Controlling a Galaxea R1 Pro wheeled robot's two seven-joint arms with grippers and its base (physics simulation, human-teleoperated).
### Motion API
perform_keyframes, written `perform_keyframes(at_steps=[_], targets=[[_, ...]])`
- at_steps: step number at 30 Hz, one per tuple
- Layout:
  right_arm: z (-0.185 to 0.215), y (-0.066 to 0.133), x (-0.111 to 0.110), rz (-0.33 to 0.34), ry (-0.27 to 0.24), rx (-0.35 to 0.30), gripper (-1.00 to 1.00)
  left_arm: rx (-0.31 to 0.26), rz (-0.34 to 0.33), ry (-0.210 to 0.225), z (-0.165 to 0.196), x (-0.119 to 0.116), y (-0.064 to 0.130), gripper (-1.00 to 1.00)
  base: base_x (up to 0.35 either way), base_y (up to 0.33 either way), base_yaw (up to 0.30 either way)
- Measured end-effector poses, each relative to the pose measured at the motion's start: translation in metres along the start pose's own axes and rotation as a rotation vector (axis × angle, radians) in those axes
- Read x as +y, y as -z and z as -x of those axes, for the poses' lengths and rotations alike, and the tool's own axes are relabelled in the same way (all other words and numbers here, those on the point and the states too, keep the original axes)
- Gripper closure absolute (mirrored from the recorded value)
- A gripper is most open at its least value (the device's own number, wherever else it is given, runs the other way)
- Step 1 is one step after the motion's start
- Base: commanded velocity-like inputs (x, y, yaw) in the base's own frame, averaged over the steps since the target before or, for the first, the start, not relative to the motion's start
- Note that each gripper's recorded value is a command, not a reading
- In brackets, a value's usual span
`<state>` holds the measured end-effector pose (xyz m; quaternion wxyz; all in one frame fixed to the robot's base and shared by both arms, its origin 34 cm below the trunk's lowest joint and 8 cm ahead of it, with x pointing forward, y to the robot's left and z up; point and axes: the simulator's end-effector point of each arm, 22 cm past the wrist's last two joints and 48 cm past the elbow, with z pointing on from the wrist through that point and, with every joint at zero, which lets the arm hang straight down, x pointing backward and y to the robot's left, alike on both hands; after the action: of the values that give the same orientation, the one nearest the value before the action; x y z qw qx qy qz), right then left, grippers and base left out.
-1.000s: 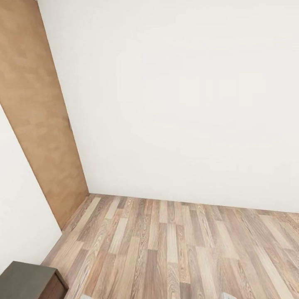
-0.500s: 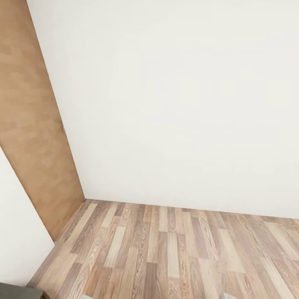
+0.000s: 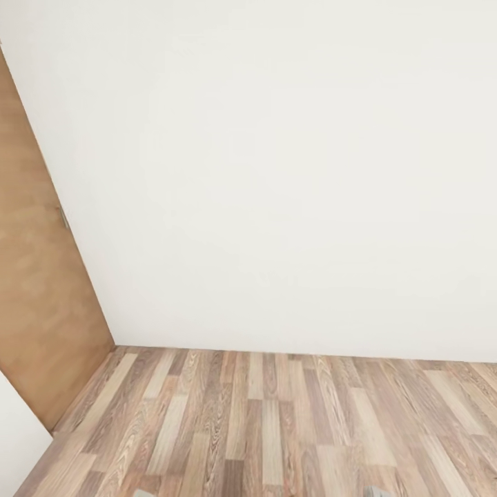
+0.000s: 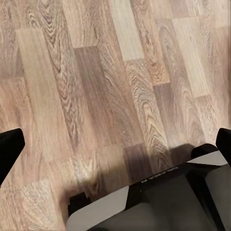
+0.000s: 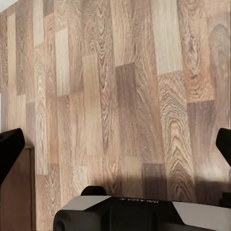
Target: In the bedroom, move the book from the bed onto either nightstand, and place the two sandals side by side next to the bed.
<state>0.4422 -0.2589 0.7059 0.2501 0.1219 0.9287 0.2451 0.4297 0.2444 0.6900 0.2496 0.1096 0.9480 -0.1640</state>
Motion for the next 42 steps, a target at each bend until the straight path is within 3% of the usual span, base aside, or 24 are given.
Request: perform_keyframes(at_steps=[15,32,42], targets=[[-0.0002,-0.0004,0.0004,0.0,0.0,0.0,-1.0,0.0,0.0,0.001,0.0,0.0002,0.0,-1.0,0.096,-0.027,-0.033],[-0.0002,0.0,-0.0001,-0.001,-0.001,0.0,-1.0,0.0,0.001,0.001,-0.0002,0.0003,0.0001,-1.0,0.311,0.0,-0.001],[-0.0014,-0.0006,-0.0012,-0.003,-0.003,0.003,-1.0,0.003,0.001,0.004,-0.0015,0.0005,-0.0007,-1.0,0.11,0.0,-0.202]])
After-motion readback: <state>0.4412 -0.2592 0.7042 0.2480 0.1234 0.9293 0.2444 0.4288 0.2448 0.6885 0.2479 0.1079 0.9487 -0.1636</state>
